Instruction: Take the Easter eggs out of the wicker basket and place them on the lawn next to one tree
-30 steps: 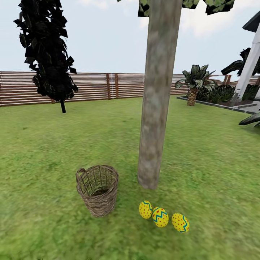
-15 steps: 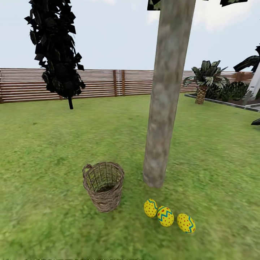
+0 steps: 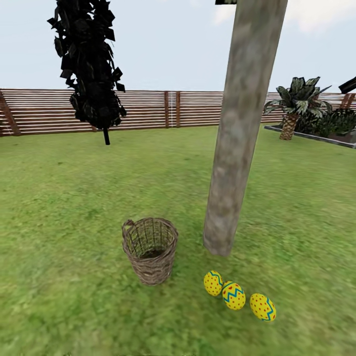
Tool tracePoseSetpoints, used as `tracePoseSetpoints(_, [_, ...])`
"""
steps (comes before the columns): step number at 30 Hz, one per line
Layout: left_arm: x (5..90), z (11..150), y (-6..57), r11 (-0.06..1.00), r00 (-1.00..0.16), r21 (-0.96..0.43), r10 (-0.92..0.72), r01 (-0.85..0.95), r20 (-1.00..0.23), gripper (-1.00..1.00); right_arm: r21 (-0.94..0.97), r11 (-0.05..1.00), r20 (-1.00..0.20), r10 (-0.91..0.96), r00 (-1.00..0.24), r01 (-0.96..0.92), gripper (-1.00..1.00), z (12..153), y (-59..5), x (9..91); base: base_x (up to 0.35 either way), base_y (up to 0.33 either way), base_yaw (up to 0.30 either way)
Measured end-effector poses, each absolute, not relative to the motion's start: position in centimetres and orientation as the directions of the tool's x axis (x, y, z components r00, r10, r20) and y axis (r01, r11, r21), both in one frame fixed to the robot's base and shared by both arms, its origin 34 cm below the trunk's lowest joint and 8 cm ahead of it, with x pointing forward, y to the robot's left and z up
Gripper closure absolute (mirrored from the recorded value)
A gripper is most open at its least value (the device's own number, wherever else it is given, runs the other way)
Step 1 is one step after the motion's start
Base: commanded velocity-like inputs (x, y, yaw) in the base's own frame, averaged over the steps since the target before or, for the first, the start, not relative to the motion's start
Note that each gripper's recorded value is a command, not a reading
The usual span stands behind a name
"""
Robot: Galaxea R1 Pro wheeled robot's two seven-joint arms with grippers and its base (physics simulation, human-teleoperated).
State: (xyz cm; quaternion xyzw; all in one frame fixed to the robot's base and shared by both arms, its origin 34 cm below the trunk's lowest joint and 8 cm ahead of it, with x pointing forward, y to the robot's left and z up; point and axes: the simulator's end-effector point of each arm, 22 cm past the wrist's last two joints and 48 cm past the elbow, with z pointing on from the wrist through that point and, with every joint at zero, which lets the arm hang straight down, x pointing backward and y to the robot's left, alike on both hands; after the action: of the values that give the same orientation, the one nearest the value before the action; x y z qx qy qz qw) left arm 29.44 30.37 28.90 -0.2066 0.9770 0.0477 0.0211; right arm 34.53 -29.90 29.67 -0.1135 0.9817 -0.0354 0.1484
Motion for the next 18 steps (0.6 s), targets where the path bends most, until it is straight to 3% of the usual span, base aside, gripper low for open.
tracePoseSetpoints(18, [28.5,29.06,30.52,0.91,-0.915,0.098,-0.401,-0.402,-0.036,-1.0,-0.098,0.972,-0.259,-0.233,-0.937,-0.215,-1.0,29.69,-29.94,33.68,0.0,0.0,0.135])
